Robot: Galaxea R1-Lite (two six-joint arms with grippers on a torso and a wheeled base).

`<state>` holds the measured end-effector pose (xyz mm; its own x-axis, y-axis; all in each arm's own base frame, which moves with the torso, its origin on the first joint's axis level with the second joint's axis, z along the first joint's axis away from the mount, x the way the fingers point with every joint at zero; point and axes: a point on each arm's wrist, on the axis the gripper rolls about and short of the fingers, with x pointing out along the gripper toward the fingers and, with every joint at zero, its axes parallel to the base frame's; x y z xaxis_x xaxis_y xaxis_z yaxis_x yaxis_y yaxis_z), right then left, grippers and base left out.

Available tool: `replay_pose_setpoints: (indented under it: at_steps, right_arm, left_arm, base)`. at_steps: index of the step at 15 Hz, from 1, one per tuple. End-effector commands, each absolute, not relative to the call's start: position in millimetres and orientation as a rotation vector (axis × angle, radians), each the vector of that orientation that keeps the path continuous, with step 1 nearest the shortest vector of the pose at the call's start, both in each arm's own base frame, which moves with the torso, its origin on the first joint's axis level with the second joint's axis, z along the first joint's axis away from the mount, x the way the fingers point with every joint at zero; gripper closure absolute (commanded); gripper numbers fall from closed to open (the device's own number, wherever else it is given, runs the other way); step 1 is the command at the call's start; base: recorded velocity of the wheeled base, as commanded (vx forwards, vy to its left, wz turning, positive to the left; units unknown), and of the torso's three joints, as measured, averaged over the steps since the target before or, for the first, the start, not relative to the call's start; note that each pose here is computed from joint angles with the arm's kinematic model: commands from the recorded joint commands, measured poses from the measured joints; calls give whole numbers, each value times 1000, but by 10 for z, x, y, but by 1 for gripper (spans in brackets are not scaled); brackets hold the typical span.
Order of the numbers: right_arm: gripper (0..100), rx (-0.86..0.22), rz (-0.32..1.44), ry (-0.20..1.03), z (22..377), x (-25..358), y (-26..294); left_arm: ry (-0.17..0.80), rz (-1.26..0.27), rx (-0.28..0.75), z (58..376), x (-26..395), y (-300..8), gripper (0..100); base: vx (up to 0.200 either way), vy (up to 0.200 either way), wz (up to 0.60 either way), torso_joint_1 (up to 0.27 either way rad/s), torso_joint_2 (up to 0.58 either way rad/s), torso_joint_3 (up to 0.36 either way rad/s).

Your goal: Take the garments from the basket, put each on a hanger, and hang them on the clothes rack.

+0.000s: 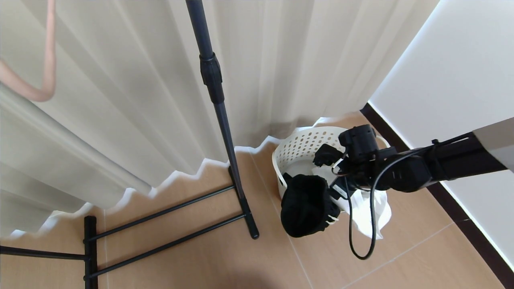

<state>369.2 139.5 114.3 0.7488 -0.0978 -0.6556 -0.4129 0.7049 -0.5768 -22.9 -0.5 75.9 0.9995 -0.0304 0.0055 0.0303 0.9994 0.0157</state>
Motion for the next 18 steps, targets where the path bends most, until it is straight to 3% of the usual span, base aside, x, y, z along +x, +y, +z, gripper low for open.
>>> replay_pose_setpoints:
  at_steps: [1,7,18]
  right_arm:
    - [0,-798,192,762,847,3931,1447]
    - [0,-784,171,742,594,4345,1533]
    - [0,-814,154,702,469,4663,1507]
  left_arm:
    - [-5,-31,15,760,-228,-5,0]
    - [-5,-31,15,760,-228,-5,0]
    - [-5,-31,15,760,-228,-5,0]
  base:
    - [0,0,0,0,0,0]
    - [0,0,0,0,0,0]
    - [0,0,0,0,0,0]
